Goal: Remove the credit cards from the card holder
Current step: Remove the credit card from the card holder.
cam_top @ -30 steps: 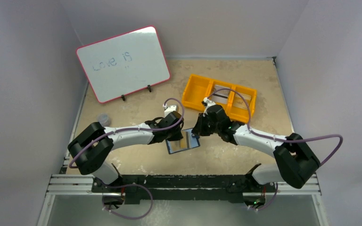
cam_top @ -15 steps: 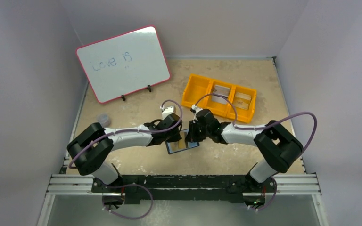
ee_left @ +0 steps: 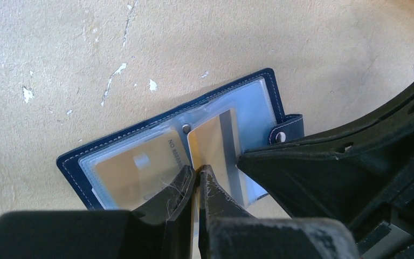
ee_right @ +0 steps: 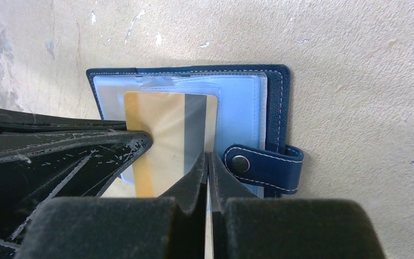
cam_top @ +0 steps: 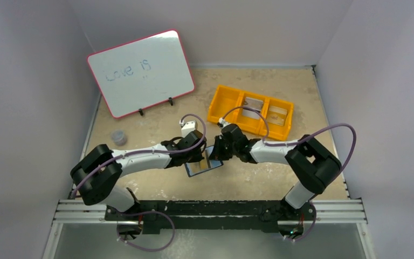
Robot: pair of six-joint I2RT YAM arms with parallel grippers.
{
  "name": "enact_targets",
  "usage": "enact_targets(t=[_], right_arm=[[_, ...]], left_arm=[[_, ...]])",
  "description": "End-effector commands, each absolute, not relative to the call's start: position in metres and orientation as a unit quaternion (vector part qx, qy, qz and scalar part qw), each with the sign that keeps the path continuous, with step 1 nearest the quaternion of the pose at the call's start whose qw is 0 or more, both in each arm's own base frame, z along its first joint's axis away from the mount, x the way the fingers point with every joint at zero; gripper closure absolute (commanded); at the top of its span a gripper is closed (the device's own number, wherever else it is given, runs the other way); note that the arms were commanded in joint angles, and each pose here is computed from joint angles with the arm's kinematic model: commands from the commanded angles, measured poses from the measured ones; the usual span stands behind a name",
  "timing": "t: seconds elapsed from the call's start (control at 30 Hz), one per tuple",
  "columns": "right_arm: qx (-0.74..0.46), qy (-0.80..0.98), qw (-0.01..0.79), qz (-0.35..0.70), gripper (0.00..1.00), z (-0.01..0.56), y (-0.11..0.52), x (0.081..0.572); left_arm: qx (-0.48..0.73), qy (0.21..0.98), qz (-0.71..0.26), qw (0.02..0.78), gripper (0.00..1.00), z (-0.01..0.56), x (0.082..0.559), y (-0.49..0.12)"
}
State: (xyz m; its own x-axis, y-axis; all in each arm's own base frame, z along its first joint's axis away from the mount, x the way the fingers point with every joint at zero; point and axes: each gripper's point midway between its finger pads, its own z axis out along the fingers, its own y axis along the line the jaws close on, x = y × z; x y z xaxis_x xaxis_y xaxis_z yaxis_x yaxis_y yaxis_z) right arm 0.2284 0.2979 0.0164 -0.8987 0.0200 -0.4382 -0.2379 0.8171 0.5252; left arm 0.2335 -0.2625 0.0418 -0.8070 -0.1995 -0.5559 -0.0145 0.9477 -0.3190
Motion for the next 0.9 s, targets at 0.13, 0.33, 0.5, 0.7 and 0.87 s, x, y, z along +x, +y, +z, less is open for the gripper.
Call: enact_targets(t=[0.13, 0.33, 0.5, 0.7, 0.87], right_arm=[[-0.058, 0.972, 0.153, 0.170, 1.00, -0.043, 0.244, 0.198], [-0.044, 0.975, 0.141, 0.164, 1.00, -0.047, 0.242, 0.194], [-0.043, 0.976, 0.140, 0.164, 1.00, -0.048, 0.242, 0.195], [-0.042, 0.976, 0.138, 0.163, 1.00, -0.050, 0.243, 0.195], [-0.054, 0.971, 0.152, 0.178, 1.00, -0.044, 0.250, 0.200]], left_arm=[[-0.033, 0.944, -0.103, 0.313, 1.00, 0.044, 0.231, -0.240], [-0.029, 0.943, -0.063, 0.326, 1.00, 0.053, 0.232, -0.220], [-0.027, 0.943, -0.061, 0.325, 1.00, 0.057, 0.230, -0.214], [-0.016, 0.949, -0.048, 0.312, 1.00, 0.054, 0.224, -0.206], [-0.019, 0.948, -0.065, 0.311, 1.00, 0.051, 0.219, -0.206]])
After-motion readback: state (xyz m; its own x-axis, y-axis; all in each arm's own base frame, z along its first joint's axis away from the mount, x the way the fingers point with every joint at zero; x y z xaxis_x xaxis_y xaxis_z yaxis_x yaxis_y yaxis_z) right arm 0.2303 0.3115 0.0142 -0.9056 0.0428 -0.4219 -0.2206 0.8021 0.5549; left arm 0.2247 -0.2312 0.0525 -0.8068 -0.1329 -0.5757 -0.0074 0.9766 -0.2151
